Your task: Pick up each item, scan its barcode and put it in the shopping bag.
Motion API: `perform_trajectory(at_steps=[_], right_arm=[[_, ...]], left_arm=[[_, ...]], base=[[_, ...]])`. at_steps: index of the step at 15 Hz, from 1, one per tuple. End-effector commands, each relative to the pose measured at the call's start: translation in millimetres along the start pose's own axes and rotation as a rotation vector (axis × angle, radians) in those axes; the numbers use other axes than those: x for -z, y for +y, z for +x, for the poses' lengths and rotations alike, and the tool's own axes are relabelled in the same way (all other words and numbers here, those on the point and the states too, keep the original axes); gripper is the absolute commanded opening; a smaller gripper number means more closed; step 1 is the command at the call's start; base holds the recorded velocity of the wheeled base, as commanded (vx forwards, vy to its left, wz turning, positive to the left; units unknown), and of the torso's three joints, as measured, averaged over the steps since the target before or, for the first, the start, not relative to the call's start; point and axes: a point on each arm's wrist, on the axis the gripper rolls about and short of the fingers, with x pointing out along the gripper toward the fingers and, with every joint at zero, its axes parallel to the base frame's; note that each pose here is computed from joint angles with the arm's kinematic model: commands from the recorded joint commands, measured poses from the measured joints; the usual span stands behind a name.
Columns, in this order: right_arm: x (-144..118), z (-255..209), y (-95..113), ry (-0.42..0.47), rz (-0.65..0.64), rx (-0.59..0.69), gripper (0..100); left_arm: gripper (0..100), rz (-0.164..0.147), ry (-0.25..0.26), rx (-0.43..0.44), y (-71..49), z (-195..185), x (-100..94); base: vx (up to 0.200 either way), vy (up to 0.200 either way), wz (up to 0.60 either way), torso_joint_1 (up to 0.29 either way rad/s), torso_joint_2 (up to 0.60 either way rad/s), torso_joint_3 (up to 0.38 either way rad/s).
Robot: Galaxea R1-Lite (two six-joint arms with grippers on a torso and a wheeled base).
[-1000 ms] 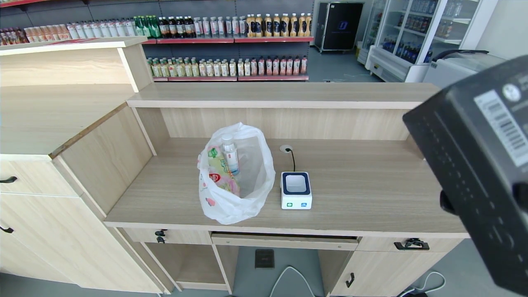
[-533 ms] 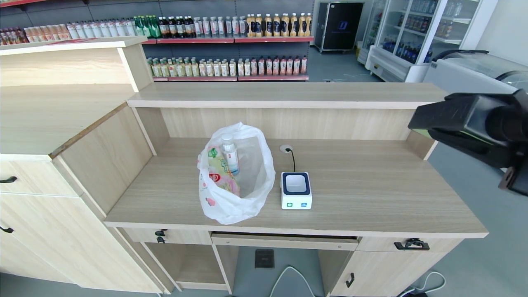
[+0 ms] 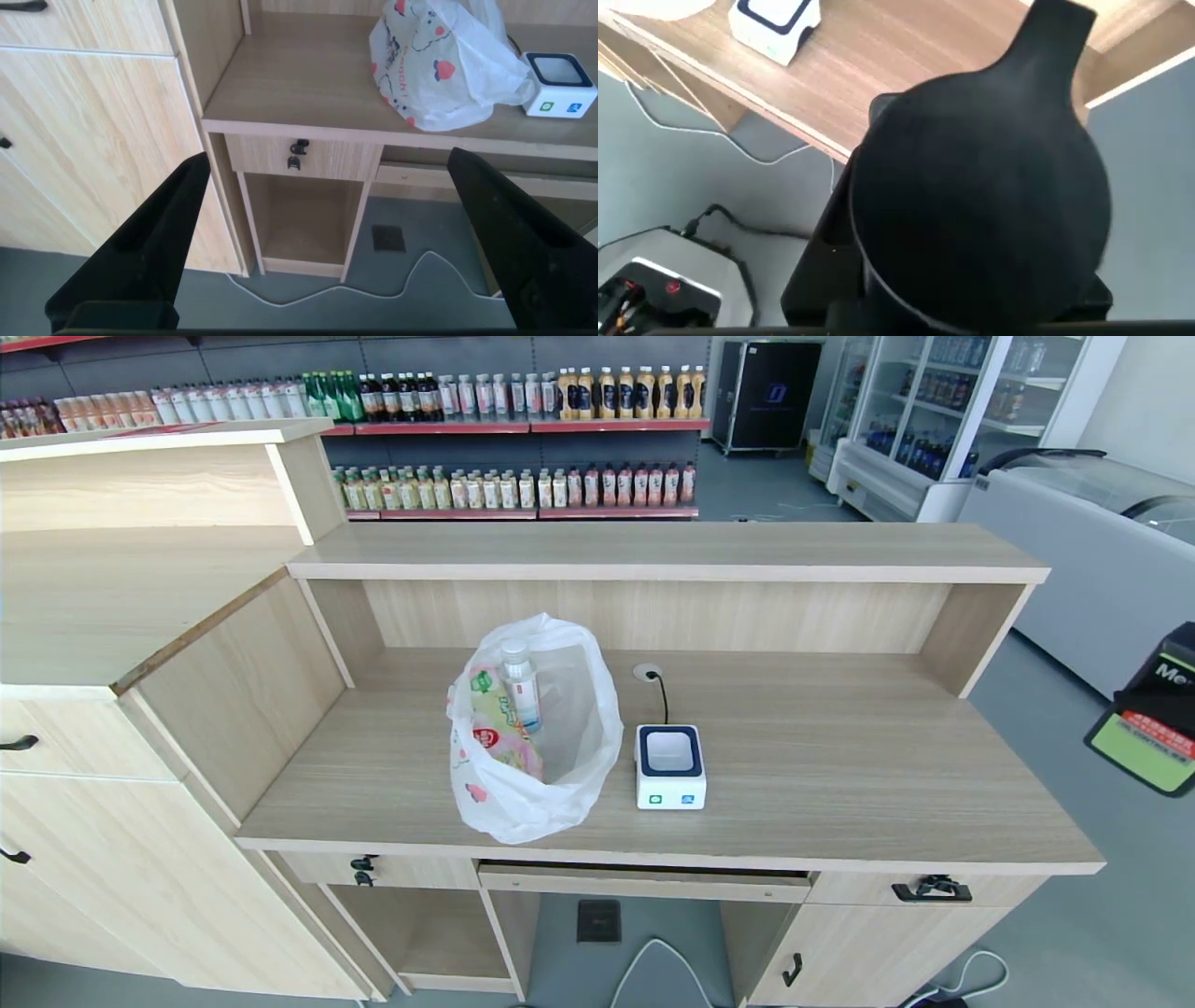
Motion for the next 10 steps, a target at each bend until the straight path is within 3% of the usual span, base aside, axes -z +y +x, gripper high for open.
perform_trajectory(at_steps=[1, 2, 4, 6, 8, 10], right_arm=[[0.5, 14.4, -13.3, 0.027, 0.097, 0.002, 0], [-2.0, 14.7, -14.3, -0.005, 0.094, -0.012, 0], [-4.4, 15.5, -13.3, -0.073, 0.121, -0.091, 0], [-8.4, 18.4, -15.2, -0.105, 0.143, -0.087, 0], [-21.4, 26.6, -14.7, -0.171, 0.252, -0.115, 0], [-25.6, 34.7, -11.7, -0.175, 0.327, -0.156, 0]], left_arm=[[100, 0.000, 0.000, -0.001, 0.0, 0.0, 0.0], [100, 0.000, 0.000, -0.001, 0.0, 0.0, 0.0], [100, 0.000, 0.000, -0.001, 0.0, 0.0, 0.0], [100, -0.002, 0.000, -0.001, 0.0, 0.0, 0.0], [100, 0.000, 0.000, -0.001, 0.0, 0.0, 0.0], [100, 0.000, 0.000, -0.001, 0.0, 0.0, 0.0]], base=[[0.000, 0.000, 0.00, 0.000, 0.00, 0.000], [0.000, 0.000, 0.00, 0.000, 0.00, 0.000], [0.000, 0.000, 0.60, 0.002, 0.00, 0.007], [0.000, 0.000, 0.60, 0.002, 0.00, 0.005], [0.000, 0.000, 0.60, 0.007, 0.00, -0.002], [0.000, 0.000, 0.00, 0.000, 0.00, 0.000]])
